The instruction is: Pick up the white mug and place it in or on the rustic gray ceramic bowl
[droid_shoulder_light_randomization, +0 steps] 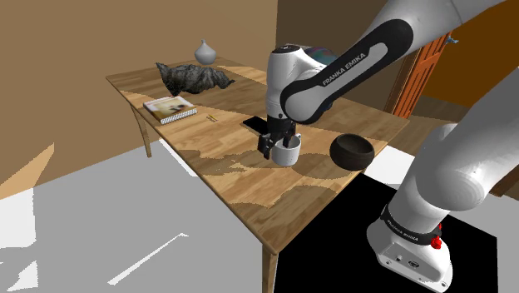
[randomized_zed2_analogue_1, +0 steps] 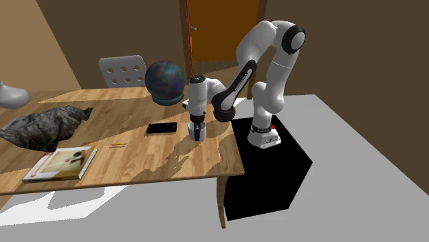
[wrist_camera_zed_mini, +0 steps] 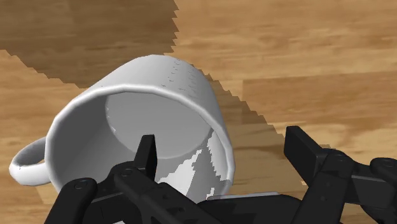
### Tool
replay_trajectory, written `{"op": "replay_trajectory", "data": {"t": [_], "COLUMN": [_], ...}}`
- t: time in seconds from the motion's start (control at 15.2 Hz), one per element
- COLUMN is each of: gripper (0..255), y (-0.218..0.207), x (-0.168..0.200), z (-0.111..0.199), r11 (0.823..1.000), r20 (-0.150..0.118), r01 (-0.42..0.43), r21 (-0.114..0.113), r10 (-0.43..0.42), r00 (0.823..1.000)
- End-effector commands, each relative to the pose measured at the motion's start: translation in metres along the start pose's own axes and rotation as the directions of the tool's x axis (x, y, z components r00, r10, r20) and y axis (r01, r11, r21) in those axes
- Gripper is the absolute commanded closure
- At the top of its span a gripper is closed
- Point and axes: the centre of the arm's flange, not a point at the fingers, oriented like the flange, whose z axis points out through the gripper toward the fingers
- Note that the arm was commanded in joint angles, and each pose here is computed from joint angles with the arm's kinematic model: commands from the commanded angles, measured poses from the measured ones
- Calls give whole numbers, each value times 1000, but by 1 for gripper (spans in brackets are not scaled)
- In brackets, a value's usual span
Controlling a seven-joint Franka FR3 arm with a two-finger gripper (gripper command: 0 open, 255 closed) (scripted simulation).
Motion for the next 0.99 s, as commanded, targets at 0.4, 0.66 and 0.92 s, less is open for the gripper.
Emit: {"op": "replay_trajectory", "data": {"t": [0.4,0.66,0.92], "gripper": [255,255,255], "y": [0,0,0], "x": [0,0,0], "z": [0,0,-5], "r11": [1000,1000,1000], "r20": [0,0,0], "r01": [0,0,0], "r21": [0,0,0], "r10": [0,0,0], "r00": [1000,1000,1000]}}
